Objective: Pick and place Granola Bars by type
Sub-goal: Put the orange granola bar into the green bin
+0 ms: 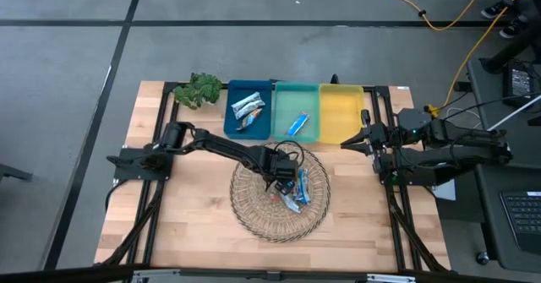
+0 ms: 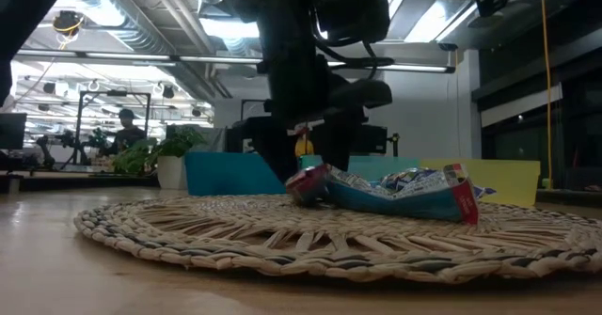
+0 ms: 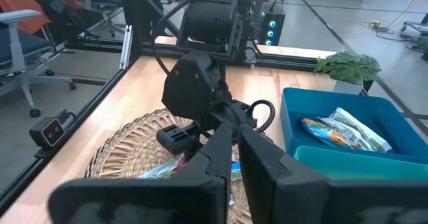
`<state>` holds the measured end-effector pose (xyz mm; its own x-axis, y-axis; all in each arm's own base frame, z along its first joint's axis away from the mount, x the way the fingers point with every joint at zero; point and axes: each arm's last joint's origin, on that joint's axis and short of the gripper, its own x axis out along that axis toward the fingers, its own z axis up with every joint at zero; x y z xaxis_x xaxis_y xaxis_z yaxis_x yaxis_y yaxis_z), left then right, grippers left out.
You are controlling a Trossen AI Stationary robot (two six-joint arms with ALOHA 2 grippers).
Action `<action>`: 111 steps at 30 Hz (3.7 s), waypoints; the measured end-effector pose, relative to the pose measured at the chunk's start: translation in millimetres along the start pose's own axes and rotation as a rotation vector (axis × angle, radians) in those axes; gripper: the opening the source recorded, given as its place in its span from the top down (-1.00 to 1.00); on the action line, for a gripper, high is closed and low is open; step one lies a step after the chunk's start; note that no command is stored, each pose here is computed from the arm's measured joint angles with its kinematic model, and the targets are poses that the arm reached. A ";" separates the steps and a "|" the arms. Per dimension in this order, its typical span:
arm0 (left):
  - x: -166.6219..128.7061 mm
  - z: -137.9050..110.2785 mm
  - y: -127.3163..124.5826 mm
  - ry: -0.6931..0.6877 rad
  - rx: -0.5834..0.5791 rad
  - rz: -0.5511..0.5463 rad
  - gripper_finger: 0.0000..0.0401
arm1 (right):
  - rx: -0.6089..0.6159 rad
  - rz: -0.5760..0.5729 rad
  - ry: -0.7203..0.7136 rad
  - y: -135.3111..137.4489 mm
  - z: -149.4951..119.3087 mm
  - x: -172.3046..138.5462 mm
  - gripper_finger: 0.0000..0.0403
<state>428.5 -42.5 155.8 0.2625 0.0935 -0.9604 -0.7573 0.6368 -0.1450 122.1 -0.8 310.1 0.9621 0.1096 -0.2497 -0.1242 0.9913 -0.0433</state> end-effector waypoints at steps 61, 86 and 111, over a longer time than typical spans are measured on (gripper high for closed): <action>-229.6 27.4 79.9 -0.483 0.427 -0.176 0.61 | 0.000 0.000 0.000 0.0 0.0 0.1 0.84; -232.9 104.0 113.9 -0.722 0.621 -0.427 0.61 | 0.000 0.000 0.000 0.0 0.1 0.0 0.84; -112.2 195.3 125.5 -0.537 0.615 -0.431 0.61 | 0.000 0.000 0.000 0.0 0.0 0.1 0.84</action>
<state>420.9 176.4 291.9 0.8064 -0.0015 -0.5913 -0.1192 0.9790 -0.1651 122.2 -0.8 310.0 0.9621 0.1095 -0.2496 -0.1240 0.9913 -0.0433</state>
